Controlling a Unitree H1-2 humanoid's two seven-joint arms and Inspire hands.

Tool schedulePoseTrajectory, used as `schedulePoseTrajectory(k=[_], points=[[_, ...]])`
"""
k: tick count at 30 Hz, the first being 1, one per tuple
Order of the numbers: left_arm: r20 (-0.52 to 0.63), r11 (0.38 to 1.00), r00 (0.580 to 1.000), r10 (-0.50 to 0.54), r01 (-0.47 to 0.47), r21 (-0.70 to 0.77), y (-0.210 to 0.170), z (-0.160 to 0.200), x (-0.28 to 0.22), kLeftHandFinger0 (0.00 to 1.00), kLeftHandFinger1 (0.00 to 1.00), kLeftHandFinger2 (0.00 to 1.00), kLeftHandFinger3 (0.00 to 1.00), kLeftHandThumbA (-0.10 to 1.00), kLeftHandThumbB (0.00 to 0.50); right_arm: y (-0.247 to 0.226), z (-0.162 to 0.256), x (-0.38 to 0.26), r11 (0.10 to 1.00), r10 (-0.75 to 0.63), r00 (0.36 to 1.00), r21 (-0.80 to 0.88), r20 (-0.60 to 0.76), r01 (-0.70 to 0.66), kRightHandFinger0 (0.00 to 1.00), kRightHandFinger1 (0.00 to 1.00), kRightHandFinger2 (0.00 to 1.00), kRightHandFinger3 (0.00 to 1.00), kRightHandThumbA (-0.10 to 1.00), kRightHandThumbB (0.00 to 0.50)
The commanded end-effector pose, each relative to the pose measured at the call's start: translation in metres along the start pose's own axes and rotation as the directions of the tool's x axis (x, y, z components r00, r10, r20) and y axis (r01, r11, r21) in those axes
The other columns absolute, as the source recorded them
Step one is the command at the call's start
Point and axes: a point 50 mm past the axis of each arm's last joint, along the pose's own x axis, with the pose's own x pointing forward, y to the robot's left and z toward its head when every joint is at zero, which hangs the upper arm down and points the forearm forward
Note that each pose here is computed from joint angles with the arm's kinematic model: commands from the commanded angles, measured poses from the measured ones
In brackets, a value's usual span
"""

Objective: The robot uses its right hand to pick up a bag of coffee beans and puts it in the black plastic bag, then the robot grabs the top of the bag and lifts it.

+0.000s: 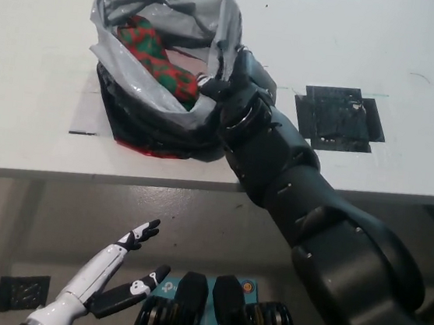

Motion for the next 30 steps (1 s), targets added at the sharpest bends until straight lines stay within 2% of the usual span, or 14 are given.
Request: schedulePoseTrajectory(k=[1,3,4,6,8,12,15,18,23,24,26,27,28,30], points=[[0.050,1.000,0.999,0.011,-0.012,0.016,0.006,0.011,0.003,1.00,1.00,1.00,1.00,0.74,0.130,-0.013,0.023,0.000,0.993,0.019,0.998,0.118,0.065,-0.027,0.08,0.19,0.29,0.48,0.19,0.150],[0.051,1.000,0.999,0.011,-0.011,0.007,0.006,0.010,0.003,1.00,1.00,1.00,1.00,0.73,0.131,-0.014,0.025,0.000,0.988,0.035,0.997,0.145,0.069,-0.045,0.14,0.25,0.32,0.44,0.21,0.145],[0.051,1.000,0.999,0.010,-0.011,0.006,0.006,0.010,0.003,1.00,1.00,1.00,1.00,0.73,0.134,-0.015,0.026,0.000,0.985,0.046,0.997,0.164,0.070,-0.057,0.25,0.39,0.46,0.51,0.21,0.137],[0.053,1.000,0.999,0.009,-0.009,0.012,0.006,0.010,0.004,1.00,1.00,1.00,1.00,0.74,0.138,-0.018,0.030,0.001,0.966,0.078,0.994,0.240,0.079,-0.095,0.07,0.15,0.24,0.45,0.15,0.109],[0.055,1.000,0.998,0.007,-0.008,0.017,0.006,0.010,0.005,1.00,1.00,1.00,1.00,0.75,0.138,-0.019,0.031,0.001,0.963,0.085,0.993,0.249,0.080,-0.103,0.00,0.06,0.20,0.39,0.14,0.108],[0.050,1.000,0.999,0.010,-0.011,0.017,0.007,0.011,0.005,1.00,1.00,1.00,1.00,0.74,0.131,-0.023,0.038,0.000,0.958,0.095,0.992,0.262,0.086,-0.115,0.06,0.36,0.54,0.40,0.16,0.097],[0.055,1.000,0.998,0.011,-0.012,0.020,0.007,0.010,0.005,1.00,1.00,1.00,1.00,0.73,0.122,-0.026,0.046,-0.001,0.950,0.095,0.990,0.287,0.107,-0.123,0.02,0.48,0.74,0.42,0.18,0.096],[0.050,1.000,0.999,0.007,-0.008,0.023,0.007,0.010,0.005,1.00,1.00,1.00,1.00,0.73,0.127,-0.030,0.053,-0.002,0.947,0.096,0.988,0.294,0.119,-0.128,0.05,0.51,0.81,0.35,0.18,0.085],[0.049,0.999,0.999,0.004,-0.006,0.037,0.007,0.010,0.005,1.00,1.00,1.00,1.00,0.75,0.140,-0.032,0.058,-0.003,0.937,0.106,0.984,0.316,0.142,-0.147,0.12,0.60,0.91,0.45,0.18,0.063],[0.050,0.999,0.999,0.002,-0.004,0.042,0.007,0.011,0.005,1.00,1.00,1.00,1.00,0.76,0.141,-0.032,0.059,-0.004,0.930,0.117,0.983,0.332,0.142,-0.159,0.12,0.56,0.88,0.65,0.15,0.069],[0.055,0.999,0.999,0.002,-0.005,0.049,0.008,0.011,0.006,0.99,1.00,1.00,1.00,0.77,0.135,-0.034,0.061,-0.004,0.901,0.141,0.979,0.390,0.150,-0.190,0.01,0.38,0.75,0.81,0.10,0.076],[0.054,0.999,0.999,0.001,-0.004,0.047,0.008,0.011,0.006,0.99,1.00,1.00,1.00,0.76,0.124,-0.034,0.063,-0.004,0.865,0.159,0.972,0.451,0.174,-0.222,0.00,0.27,0.66,0.64,0.04,0.089],[0.057,0.999,0.998,0.000,-0.003,0.045,0.008,0.011,0.007,0.98,1.00,1.00,1.00,0.75,0.119,-0.036,0.066,-0.005,0.726,0.198,0.952,0.617,0.235,-0.303,0.00,0.21,0.62,0.41,-0.01,0.132],[0.061,0.999,0.998,0.000,-0.003,0.042,0.008,0.011,0.008,0.98,0.99,1.00,1.00,0.73,0.111,-0.039,0.071,-0.006,0.616,0.220,0.937,0.706,0.273,-0.350,0.00,0.20,0.62,0.26,-0.05,0.141]])
